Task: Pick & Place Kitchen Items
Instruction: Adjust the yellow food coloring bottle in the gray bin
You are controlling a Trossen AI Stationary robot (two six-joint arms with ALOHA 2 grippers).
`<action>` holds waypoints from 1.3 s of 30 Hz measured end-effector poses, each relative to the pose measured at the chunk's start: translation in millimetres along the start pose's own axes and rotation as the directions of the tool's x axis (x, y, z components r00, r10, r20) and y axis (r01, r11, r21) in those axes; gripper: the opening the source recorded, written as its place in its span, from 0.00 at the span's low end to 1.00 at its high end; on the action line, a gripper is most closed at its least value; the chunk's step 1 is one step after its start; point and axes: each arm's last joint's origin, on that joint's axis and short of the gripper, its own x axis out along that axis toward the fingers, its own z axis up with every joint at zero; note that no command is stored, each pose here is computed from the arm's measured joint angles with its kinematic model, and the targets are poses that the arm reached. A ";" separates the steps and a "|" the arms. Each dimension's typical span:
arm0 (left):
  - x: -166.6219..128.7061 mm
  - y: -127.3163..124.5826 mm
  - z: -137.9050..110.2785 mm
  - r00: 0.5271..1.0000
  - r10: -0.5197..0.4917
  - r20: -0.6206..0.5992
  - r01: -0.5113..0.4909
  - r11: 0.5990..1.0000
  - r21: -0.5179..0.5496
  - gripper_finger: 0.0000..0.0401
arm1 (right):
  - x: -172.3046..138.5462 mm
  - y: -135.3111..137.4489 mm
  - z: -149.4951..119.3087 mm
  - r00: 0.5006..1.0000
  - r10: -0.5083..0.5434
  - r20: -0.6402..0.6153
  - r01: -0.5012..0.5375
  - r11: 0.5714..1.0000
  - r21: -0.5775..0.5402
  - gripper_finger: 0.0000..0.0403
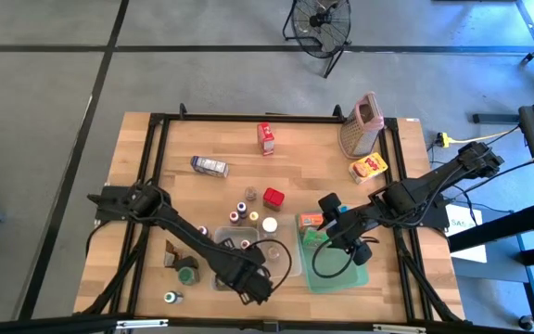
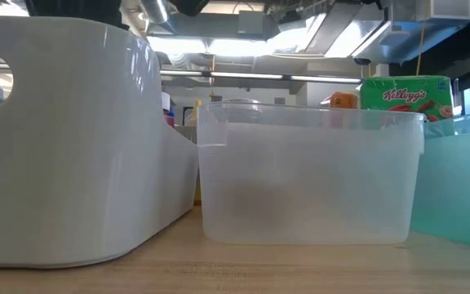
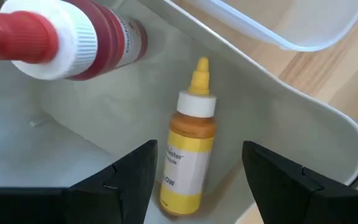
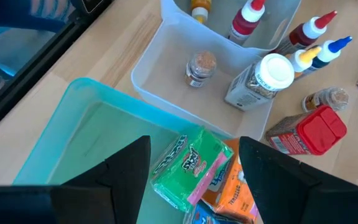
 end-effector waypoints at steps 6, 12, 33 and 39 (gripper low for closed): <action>4.1 -3.2 -0.4 1.000 -0.017 -0.019 0.018 0.999 0.044 0.57 | 0.0 0.0 0.1 1.000 0.000 0.001 0.000 1.000 0.000 0.62; 14.1 -5.1 3.4 0.999 -0.012 -0.037 0.015 0.996 0.084 0.57 | 0.0 -0.2 0.4 1.000 -0.001 0.004 0.001 1.000 0.000 0.62; 40.0 -9.1 14.8 0.995 -0.036 -0.096 0.047 0.993 0.112 0.57 | 0.0 0.7 0.5 1.000 0.022 0.007 -0.022 1.000 -0.012 0.62; 42.8 -9.7 15.2 0.994 -0.035 -0.105 0.049 0.991 0.126 0.57 | 0.0 0.7 0.5 1.000 0.022 0.007 -0.022 1.000 -0.012 0.62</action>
